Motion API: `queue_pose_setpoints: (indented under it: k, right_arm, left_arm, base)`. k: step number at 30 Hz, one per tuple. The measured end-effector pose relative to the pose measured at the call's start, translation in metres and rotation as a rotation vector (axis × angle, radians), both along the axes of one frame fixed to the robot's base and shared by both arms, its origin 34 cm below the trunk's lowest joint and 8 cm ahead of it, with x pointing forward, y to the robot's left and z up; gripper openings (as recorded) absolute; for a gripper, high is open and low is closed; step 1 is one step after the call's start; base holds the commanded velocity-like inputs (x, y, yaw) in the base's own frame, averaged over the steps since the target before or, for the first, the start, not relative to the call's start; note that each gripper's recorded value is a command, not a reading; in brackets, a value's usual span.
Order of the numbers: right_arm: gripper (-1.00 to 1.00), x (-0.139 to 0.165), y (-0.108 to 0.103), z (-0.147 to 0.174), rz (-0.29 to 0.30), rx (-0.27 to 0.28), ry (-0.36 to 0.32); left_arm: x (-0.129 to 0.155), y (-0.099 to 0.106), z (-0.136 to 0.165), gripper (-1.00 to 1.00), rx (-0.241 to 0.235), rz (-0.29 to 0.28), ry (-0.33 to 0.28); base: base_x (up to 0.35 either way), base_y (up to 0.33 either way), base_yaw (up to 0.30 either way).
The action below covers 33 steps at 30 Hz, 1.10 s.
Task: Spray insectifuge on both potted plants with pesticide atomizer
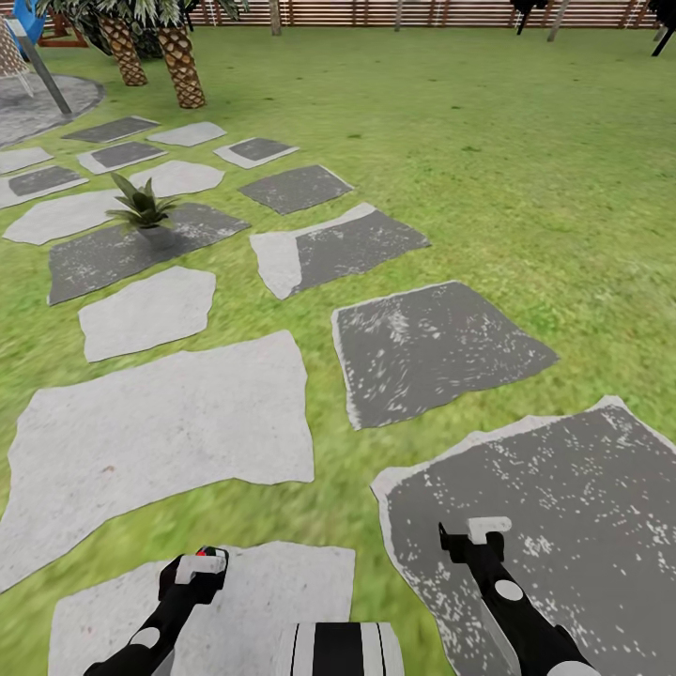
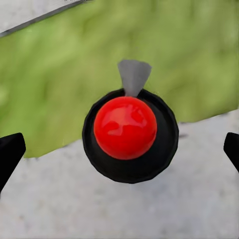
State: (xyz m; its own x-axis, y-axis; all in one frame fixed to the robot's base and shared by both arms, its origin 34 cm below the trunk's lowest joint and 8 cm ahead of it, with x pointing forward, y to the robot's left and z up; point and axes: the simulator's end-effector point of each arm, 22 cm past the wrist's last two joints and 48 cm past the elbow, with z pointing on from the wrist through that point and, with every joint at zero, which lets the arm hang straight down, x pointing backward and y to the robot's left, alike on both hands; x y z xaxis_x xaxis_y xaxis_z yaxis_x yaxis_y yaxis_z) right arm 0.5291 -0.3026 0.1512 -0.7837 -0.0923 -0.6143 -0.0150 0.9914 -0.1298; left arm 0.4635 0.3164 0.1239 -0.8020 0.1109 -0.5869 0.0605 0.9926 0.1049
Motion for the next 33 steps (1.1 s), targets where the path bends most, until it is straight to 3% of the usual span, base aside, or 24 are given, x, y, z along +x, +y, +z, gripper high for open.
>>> queue_pose_setpoints:
  k: [9,10,33]
  right_arm:
    - [1.00,0.0000,0.0000,0.0000,0.000,0.000,0.000]
    - [1.00,0.0000,0.0000,0.0000,0.000,0.000,0.000]
    - [1.00,-0.0005,0.0000,-0.0004,0.000,0.000,0.001]
  left_arm:
    - [-0.0001,0.0000,-0.0001,1.00,0.000,0.000,0.001]
    - [-0.0001,-0.0004,-0.0001,-1.00,0.000,-0.001,0.000]
    - [0.0019,-0.0001,0.0008,-1.00,0.000,0.000,-0.005]
  base:
    - [0.003,0.000,0.000]
    - [0.000,0.000,0.000]
    - [0.000,0.000,0.000]
